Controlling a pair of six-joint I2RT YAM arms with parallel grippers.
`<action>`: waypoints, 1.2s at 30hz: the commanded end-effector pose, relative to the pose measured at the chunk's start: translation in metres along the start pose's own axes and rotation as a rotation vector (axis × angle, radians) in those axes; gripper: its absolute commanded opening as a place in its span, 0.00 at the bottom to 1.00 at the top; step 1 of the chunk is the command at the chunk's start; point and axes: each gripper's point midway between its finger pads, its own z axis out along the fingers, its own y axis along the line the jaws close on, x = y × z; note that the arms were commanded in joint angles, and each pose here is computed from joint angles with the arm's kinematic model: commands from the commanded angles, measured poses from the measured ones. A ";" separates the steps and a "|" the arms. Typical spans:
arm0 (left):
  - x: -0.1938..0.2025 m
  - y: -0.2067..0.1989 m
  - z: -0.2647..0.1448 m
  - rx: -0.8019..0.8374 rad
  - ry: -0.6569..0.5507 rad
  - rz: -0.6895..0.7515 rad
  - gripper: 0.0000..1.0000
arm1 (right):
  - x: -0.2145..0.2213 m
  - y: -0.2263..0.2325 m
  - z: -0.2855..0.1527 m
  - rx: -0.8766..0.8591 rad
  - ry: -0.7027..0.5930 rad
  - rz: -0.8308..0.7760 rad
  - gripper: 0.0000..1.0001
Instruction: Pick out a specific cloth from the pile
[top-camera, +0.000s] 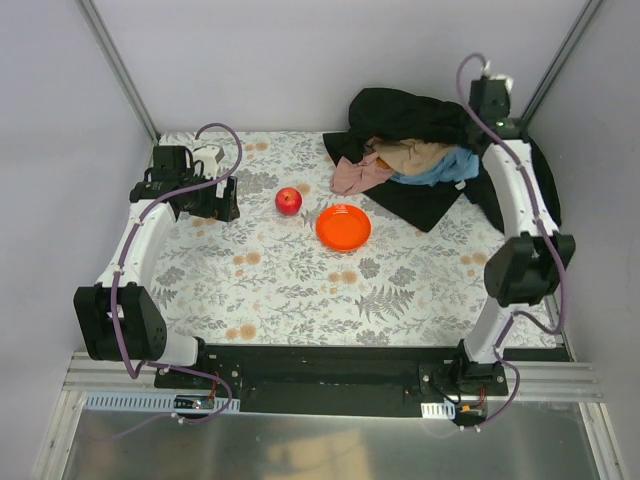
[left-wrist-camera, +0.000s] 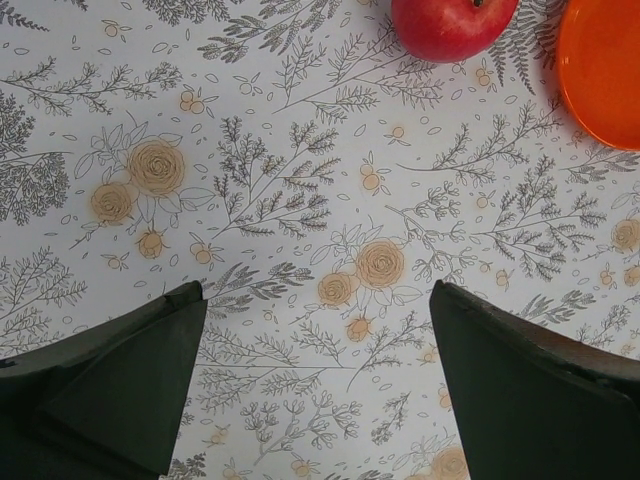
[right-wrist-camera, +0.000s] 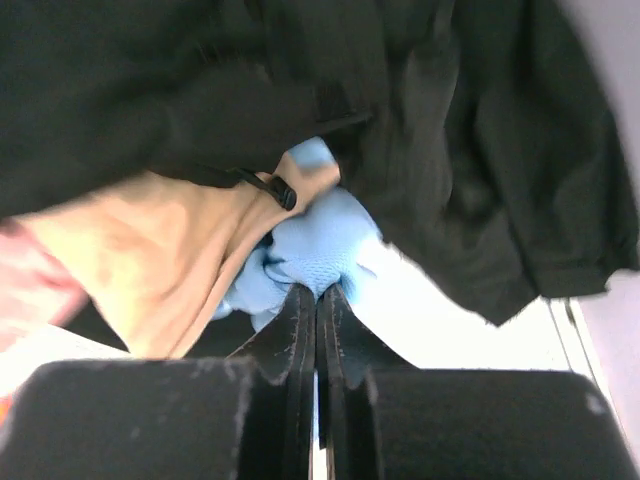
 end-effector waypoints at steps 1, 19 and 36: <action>-0.010 -0.004 -0.013 -0.003 -0.036 0.046 0.99 | -0.149 -0.039 -0.172 -0.099 -0.515 0.221 0.00; -0.017 0.003 -0.030 -0.079 -0.079 0.076 0.99 | -0.147 0.006 -0.383 -0.760 -0.820 0.240 0.00; -0.016 0.008 -0.047 -0.144 -0.113 0.085 0.99 | 0.015 0.128 -0.486 -1.382 -0.419 -0.008 0.00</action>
